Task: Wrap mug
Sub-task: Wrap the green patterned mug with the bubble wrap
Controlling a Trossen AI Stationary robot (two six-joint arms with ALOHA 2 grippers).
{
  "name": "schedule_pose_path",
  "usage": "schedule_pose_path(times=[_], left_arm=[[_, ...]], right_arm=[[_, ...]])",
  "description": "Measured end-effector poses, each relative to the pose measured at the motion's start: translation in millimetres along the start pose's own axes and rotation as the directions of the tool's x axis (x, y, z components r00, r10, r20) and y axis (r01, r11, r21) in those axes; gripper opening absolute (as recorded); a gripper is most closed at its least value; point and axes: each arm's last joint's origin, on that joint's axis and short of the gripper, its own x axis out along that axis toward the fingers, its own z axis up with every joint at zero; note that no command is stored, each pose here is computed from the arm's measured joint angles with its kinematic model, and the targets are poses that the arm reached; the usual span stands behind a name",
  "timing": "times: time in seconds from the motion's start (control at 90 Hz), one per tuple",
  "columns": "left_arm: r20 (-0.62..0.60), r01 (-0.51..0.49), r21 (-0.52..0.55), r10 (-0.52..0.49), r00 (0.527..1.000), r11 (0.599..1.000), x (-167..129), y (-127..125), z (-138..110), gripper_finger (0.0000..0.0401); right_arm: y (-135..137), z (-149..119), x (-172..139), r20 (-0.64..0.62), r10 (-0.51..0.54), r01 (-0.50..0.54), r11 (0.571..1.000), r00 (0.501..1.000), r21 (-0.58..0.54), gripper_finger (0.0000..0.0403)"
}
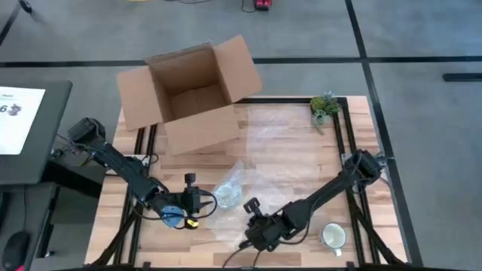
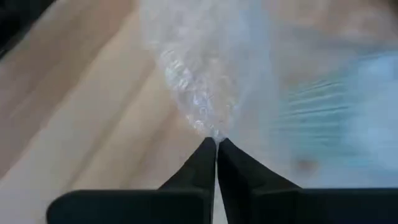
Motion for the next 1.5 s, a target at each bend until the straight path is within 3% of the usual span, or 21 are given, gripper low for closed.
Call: schedule_pose_path(times=[0.178, 0.544, 0.967, 1.1, 1.211, 1.344, 1.5], left_arm=[[-0.015, -0.02, -0.019, 0.019, 1.0, 1.0, 8.4, 4.9, -17.6, 0.0077], [0.057, 0.016, -0.032, -0.014, 0.998, 0.999, 14.9, 6.0, -23.0, 0.0077], [0.103, 0.034, -0.024, -0.031, 0.994, 0.999, 14.4, 4.5, -17.5, 0.0077], [0.157, 0.052, 0.001, -0.052, 0.986, 0.999, 8.9, 0.8, -4.1, 0.0077], [0.214, 0.083, 0.014, -0.084, 0.973, 0.996, -0.6, -2.9, 14.0, 0.0077], [0.202, 0.134, 0.029, -0.137, 0.97, 0.991, 0.4, -4.0, 16.3, 0.0077], [0.183, 0.16, 0.014, -0.16, 0.97, 0.987, 2.5, -4.3, 13.1, 0.0077]], right_arm=[[-30.6, 13.8, -3.4, 0.044, -0.141, 0.139, 0.989, 0.989, 0.045, 0.0], [-82.1, 10.6, 14.8, 0.078, -0.249, 0.228, 0.951, 0.965, 0.209, 0.0], [-100.9, -15.2, 38.2, 0.05, -0.123, 0.097, 0.926, 0.991, 0.365, 0.0], [-104.9, -26.9, 46.8, 0.036, -0.062, 0.041, 0.907, 0.997, 0.42, 0.0], [-108.9, -31.7, 50.1, 0.024, -0.063, 0.045, 0.894, 0.998, 0.447, 0.0], [-113.7, -30.5, 50.9, 0.05, -0.078, 0.046, 0.886, 0.996, 0.461, 0.0003], [-116.7, -26.5, 48.7, 0.073, -0.08, 0.036, 0.883, 0.994, 0.468, 0.0043]])
